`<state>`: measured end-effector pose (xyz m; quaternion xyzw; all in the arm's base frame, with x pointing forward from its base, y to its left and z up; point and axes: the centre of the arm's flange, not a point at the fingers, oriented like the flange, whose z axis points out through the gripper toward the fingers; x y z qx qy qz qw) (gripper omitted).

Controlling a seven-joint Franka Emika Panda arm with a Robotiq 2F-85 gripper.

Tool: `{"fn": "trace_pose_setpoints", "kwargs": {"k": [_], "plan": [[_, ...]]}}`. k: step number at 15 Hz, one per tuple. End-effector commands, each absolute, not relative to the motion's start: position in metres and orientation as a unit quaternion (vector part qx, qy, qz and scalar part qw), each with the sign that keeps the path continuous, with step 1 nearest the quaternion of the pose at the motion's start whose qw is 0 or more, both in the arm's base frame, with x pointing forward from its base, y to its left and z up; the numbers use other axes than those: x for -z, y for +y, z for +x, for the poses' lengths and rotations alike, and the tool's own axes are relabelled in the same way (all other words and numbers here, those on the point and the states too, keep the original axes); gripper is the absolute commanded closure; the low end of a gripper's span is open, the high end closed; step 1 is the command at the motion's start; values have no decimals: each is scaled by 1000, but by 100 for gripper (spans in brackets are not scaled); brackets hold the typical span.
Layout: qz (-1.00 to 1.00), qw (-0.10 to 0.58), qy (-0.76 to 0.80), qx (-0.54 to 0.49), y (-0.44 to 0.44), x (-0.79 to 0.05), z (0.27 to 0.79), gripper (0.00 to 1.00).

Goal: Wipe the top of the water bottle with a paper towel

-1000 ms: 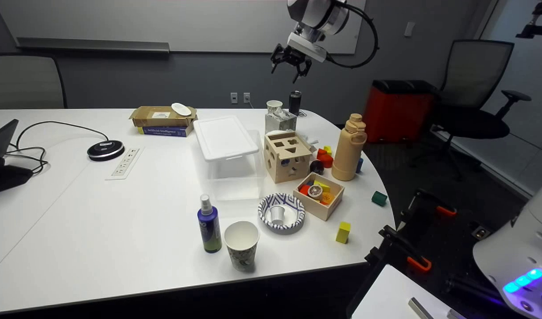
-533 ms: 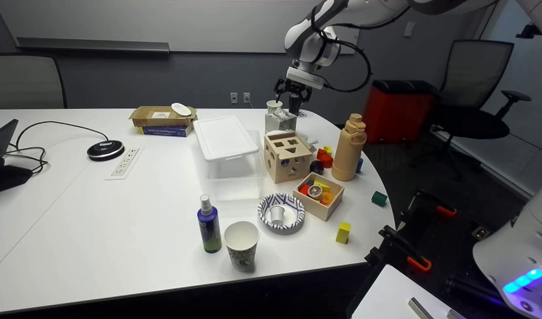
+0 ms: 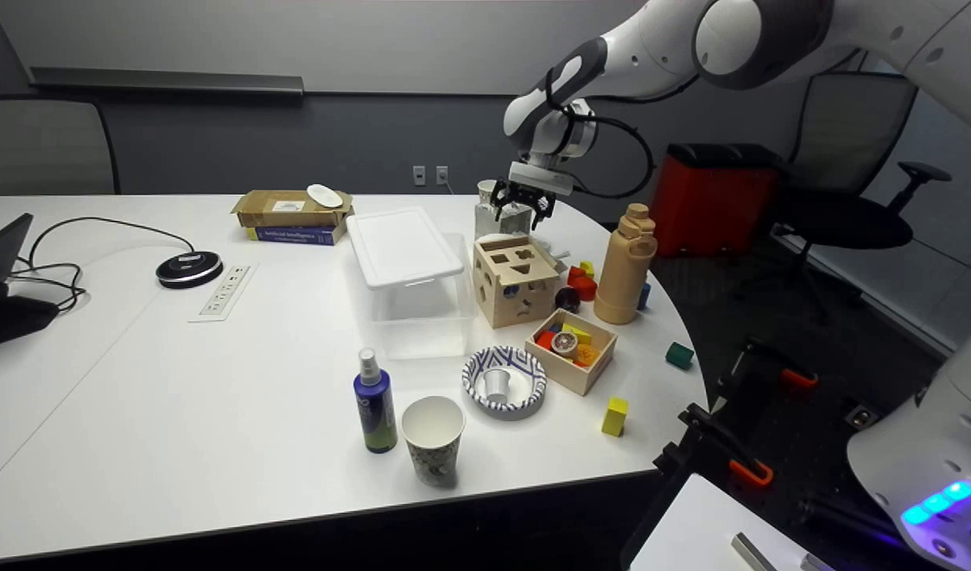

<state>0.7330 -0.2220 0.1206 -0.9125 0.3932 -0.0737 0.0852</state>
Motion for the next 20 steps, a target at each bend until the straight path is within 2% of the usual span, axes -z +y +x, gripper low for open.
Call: {"fn": "trace_pose_setpoints", "kwargs": {"k": [1, 14, 15, 16, 17, 20], "plan": [[-903, 79, 419, 57, -233, -102, 747, 0], [-884, 70, 462, 25, -231, -29, 727, 0], [-883, 70, 464, 26, -229, -28, 727, 25], [-883, 70, 464, 28, -228, -28, 728, 26], [-882, 71, 465, 29, -228, -28, 729, 32], [-881, 72, 467, 35, -229, -32, 731, 58]]}}
